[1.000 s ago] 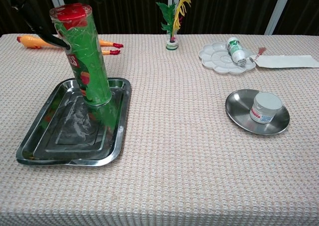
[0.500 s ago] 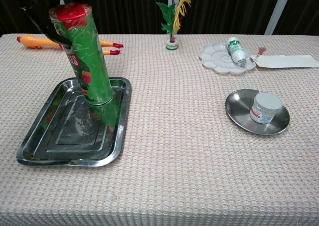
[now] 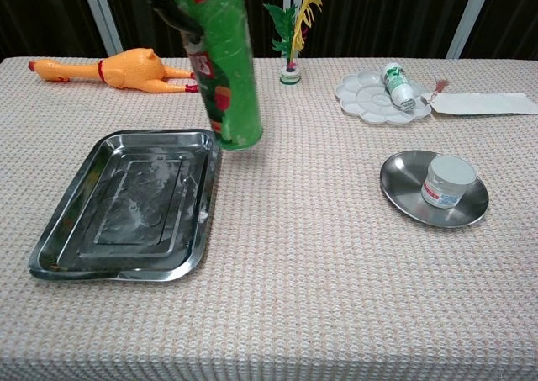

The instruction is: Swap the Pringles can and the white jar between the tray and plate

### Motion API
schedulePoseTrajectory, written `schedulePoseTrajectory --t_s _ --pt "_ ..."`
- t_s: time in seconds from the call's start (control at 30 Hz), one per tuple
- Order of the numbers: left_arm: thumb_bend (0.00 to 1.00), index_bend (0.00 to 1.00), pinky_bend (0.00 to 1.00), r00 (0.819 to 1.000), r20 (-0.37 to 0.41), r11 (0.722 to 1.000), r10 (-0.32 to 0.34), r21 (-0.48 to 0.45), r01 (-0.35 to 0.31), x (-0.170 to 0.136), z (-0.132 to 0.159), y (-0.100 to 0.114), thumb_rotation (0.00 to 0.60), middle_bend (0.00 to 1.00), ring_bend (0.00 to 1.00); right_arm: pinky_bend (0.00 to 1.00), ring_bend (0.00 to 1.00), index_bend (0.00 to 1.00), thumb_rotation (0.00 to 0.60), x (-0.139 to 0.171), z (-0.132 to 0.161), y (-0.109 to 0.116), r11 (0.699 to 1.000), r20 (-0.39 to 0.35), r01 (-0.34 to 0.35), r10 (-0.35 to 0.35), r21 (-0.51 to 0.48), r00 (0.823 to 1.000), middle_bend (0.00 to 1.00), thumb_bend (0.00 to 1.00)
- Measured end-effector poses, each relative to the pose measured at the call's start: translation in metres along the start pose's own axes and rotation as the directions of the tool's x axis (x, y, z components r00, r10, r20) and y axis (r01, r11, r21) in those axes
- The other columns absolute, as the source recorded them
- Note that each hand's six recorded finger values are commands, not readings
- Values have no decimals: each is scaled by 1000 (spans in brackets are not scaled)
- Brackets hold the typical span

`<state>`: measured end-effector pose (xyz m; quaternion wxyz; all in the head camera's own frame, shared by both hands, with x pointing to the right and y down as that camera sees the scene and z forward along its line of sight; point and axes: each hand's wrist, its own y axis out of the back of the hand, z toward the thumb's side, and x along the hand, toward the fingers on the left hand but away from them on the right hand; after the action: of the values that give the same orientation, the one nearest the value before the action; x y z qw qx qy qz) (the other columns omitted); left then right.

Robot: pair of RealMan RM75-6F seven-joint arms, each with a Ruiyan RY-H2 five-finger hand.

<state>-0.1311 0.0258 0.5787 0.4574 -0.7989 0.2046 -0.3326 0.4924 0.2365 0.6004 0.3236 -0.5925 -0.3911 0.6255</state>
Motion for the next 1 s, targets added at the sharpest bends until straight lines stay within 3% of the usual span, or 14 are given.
schedulePoseTrajectory --t_s 0.27,0.5,0.8,1.0 --pt "166 446 665 998 66 1000 -24 12 23 54 31 -17 600 439 383 0 0 0 600 0 -5 -1 1000 8 -1 2 -7 1000 0 178" --pt "165 431 663 996 61 998 -59 34 57 69 32 -36 600 421 379 0 0 0 600 0 -8 -4 1000 12 -8 9 -14 1000 0 178" --pt "141 163 560 995 70 996 -72 51 68 65 33 -44 600 262 213 0 0 0 600 -1 -6 -5 1000 4 -12 12 -18 1000 0 178" --pt "133 116 490 997 68 998 -37 60 33 61 30 -32 600 139 117 0 0 0 600 -1 -5 -6 1000 -2 -14 14 -17 1000 0 178"
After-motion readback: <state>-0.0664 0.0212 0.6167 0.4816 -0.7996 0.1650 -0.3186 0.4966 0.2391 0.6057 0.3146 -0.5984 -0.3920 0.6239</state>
